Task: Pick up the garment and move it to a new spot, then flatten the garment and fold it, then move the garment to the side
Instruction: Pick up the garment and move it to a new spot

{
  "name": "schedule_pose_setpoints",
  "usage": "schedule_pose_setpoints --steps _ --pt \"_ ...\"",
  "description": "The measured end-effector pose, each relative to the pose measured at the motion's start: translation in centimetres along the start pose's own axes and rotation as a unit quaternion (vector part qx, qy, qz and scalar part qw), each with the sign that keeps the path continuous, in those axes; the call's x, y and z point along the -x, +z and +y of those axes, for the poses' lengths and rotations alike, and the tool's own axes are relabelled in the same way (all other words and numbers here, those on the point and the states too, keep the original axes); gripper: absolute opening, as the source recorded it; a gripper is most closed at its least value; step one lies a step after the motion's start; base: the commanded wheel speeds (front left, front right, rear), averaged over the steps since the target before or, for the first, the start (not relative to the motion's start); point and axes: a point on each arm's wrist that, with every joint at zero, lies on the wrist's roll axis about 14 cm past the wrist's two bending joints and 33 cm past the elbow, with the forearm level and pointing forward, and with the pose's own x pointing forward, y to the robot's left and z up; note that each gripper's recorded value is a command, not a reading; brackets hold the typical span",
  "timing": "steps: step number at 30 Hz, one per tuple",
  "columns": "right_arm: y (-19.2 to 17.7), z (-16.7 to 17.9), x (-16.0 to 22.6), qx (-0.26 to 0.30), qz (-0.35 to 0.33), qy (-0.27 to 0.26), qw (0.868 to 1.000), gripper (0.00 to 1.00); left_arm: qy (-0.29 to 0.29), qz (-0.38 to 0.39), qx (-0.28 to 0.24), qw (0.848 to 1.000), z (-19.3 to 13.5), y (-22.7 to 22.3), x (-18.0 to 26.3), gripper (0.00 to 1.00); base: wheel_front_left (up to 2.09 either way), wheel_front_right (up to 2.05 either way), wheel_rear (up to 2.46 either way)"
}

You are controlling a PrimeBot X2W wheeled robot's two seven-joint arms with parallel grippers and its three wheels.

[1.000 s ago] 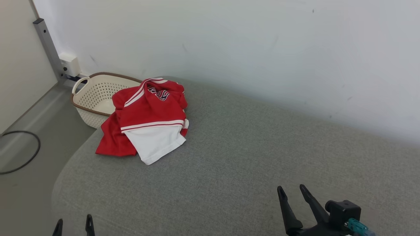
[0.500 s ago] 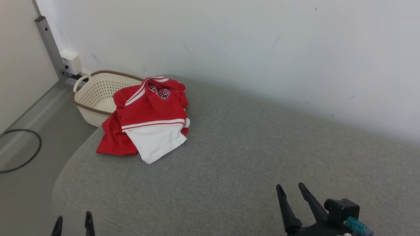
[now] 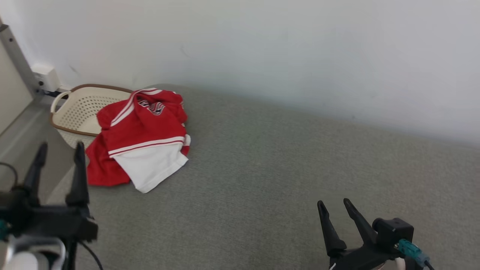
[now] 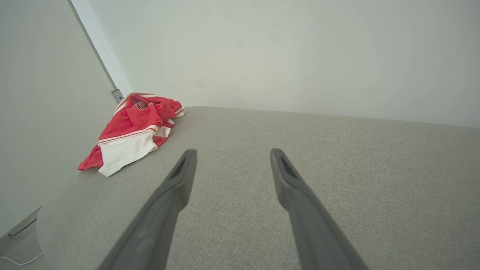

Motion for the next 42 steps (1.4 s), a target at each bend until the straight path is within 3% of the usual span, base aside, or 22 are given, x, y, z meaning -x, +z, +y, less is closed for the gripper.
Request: schedule_pose_setpoints --steps 4,9,13,17,21,22,25,30,42 --pt "0.5 -1.5 0.0 0.005 -0.006 -0.018 1.0 1.0 -0.018 -0.023 0.026 0.999 -1.0 1.0 -3.8 1.0 0.0 0.0 0.0" --pt "1.2 -4.0 -0.2 0.009 -0.019 -0.048 0.999 1.0 -0.05 -0.035 0.008 0.998 -2.7 1.4 -8.8 1.0 0.0 0.0 0.0" --pt "1.1 -6.3 0.3 0.008 -0.021 -0.079 0.997 1.0 -0.065 -0.022 0.025 0.997 -4.0 0.4 -12.3 1.0 0.0 0.0 0.0" --pt "0.9 -8.2 1.1 0.008 -0.022 -0.106 0.994 1.0 -0.069 0.009 0.041 0.997 -4.6 -1.7 -15.3 1.0 0.0 0.0 0.0" --pt "0.9 -10.0 1.8 0.008 -0.026 -0.133 0.991 1.0 -0.077 0.055 0.021 0.995 -5.1 -4.8 -17.5 1.0 0.0 0.0 0.0" --pt "0.8 -10.4 2.0 0.008 -0.025 -0.139 0.99 1.0 -0.089 0.072 -0.016 0.993 -5.4 -5.9 -17.9 1.0 0.0 0.0 0.0" --pt "0.2 -12.1 3.0 0.008 -0.017 -0.165 0.986 1.0 -0.092 0.116 -0.014 0.989 -6.2 -9.2 -19.5 1.0 0.0 0.0 0.0" --pt "-0.3 -13.6 3.9 0.01 -0.011 -0.189 0.982 1.0 -0.093 0.18 0.018 0.979 -7.6 -13.8 -20.3 1.0 0.0 0.0 0.0" --pt "-1.5 -16.2 5.2 0.013 0.007 -0.226 0.974 1.0 -0.087 0.312 -0.005 0.946 -8.0 -23.0 -19.8 1.0 0.0 0.0 0.0"
